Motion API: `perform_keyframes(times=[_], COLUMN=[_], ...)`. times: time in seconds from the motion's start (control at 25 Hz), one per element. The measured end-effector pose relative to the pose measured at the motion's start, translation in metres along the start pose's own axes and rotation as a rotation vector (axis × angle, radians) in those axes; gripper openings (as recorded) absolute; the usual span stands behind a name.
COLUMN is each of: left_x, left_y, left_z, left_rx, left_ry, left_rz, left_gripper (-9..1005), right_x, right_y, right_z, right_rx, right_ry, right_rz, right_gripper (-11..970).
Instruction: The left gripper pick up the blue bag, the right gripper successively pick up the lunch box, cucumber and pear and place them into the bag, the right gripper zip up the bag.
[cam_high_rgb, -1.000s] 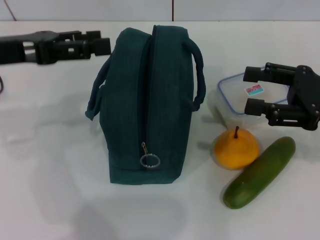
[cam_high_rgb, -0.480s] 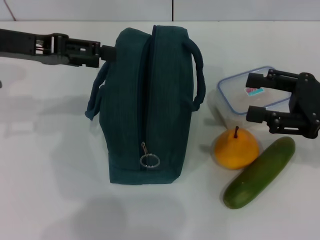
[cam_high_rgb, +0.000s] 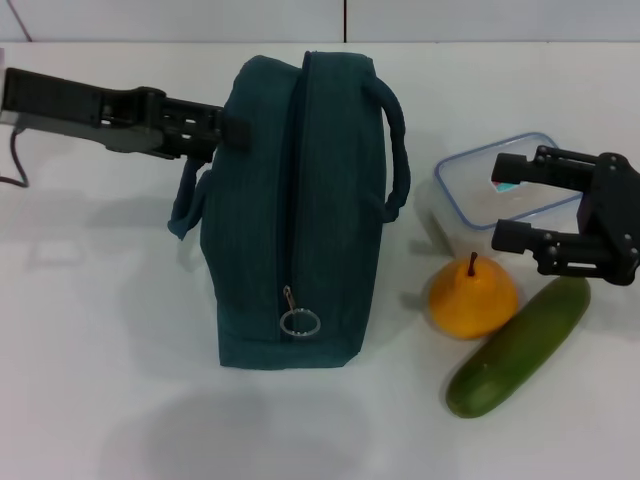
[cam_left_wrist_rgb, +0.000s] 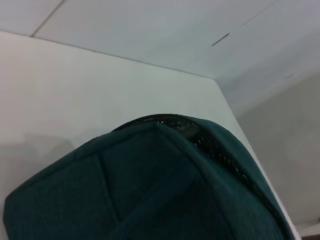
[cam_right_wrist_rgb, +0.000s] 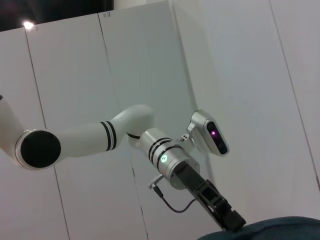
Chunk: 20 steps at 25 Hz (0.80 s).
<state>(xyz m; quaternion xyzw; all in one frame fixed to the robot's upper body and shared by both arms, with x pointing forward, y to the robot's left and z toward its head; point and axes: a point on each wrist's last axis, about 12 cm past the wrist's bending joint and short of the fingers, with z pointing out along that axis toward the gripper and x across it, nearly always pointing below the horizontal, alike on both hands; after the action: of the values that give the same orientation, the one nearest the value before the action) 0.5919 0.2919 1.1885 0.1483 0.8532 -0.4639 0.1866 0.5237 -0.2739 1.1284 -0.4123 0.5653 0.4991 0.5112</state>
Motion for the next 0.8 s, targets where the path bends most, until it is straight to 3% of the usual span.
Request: perform_keyframes(times=[0.52,0.72,0.8], left_x=[-0.0054,-0.0028,-0.0029], left_y=[0.0012,0.0038,0.0037], left_z=[0.0038,0.0055,0.0054], left_rx=[-0.035,-0.029,-0.028], left_ry=[0.013,0.022,0.022], left_rz=[-0.008,-0.027,-0.028], left_gripper=[872,816,746], right_x=[0.0024,0.0027,0.0029], right_y=[0.002,0.0023,0.0022], right_z=[0.0001,0.0006,0.0006], right_rx=[0.003,0.003,0.003], right_ry=[-0.006,-0.007,-0.007], right_rz=[0.007,0.008,0.009], right_gripper=[739,739,738])
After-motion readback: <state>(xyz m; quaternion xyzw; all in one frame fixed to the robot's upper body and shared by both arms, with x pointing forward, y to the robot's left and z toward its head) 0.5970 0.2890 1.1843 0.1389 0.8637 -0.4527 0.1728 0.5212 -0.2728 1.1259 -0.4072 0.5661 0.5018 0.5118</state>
